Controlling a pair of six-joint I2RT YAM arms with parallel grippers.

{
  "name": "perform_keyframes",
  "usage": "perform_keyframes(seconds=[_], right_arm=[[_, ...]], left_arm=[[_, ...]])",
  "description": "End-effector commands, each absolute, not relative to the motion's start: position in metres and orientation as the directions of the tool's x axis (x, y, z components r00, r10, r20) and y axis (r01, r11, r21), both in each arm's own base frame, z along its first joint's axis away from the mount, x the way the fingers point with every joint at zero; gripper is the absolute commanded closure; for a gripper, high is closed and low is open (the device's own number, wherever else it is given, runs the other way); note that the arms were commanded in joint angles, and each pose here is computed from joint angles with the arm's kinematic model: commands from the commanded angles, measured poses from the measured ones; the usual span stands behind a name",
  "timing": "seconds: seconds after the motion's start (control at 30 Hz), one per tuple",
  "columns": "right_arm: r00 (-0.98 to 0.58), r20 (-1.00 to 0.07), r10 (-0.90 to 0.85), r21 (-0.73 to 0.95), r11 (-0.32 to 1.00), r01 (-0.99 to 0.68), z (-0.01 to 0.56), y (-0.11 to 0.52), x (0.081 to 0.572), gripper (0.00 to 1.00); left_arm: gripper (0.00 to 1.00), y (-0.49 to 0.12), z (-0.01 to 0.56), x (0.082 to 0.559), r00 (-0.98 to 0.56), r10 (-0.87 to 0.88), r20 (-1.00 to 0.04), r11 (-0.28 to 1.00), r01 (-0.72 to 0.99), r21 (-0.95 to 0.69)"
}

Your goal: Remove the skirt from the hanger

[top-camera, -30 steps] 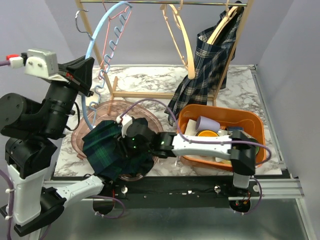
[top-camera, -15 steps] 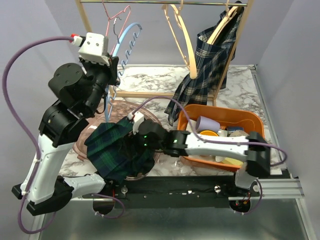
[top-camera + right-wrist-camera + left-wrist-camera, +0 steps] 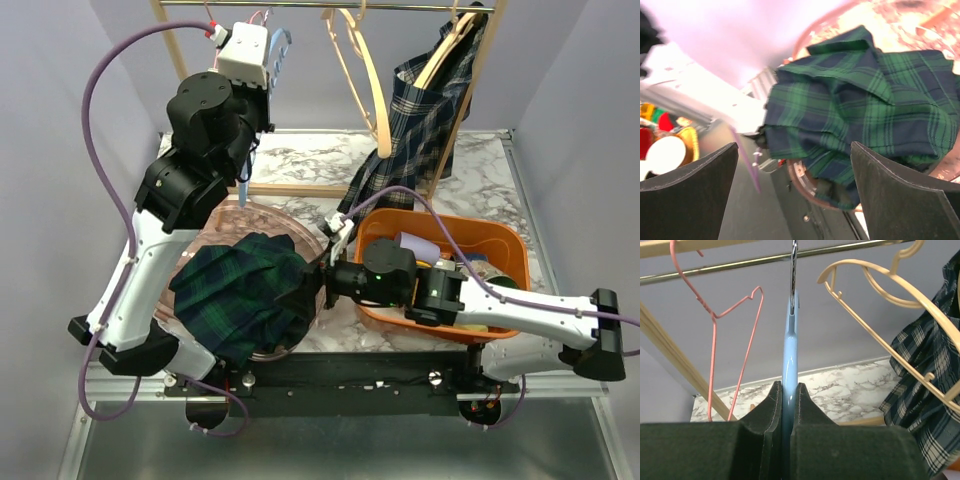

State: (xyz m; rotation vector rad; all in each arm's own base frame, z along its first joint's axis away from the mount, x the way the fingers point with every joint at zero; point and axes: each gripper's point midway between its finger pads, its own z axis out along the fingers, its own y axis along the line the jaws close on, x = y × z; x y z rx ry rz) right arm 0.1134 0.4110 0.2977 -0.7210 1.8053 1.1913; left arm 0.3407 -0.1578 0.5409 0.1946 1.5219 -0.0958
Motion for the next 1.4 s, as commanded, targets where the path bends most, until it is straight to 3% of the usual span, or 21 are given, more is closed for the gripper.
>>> perform_keyframes(seconds=[0.0, 0.37, 0.77, 1.37], right_arm=[[-0.467, -0.880, 0.093, 0.475, 0.236, -0.848, 0.344, 0.395, 0.092, 0.00], [-0.470, -0.852, 0.229, 0.509, 0.155, -0.847, 0.383, 0.356, 0.078, 0.00], [-0.423, -0.865, 0.270, 0.483, 0.216, -0.849, 0.384, 0.337, 0.087, 0.00], [-0.439, -0.859, 0.263, 0.500, 0.247, -0.830, 0.379, 0.343, 0.093, 0.00]], left_arm=[[1.00, -0.151, 0.570, 0.358, 0.145, 0.056, -0.988, 0.993, 0.093, 0.069], [1.00, -0.163, 0.579, 0.396, 0.218, 0.065, -0.974, 0.995, 0.056, 0.079], [1.00, -0.162, 0.589, 0.430, 0.256, 0.004, -0.967, 0.998, 0.064, 0.021], [0.99, -0.176, 0.547, 0.462, 0.162, -0.028, -0.986, 0.980, 0.201, 0.005]])
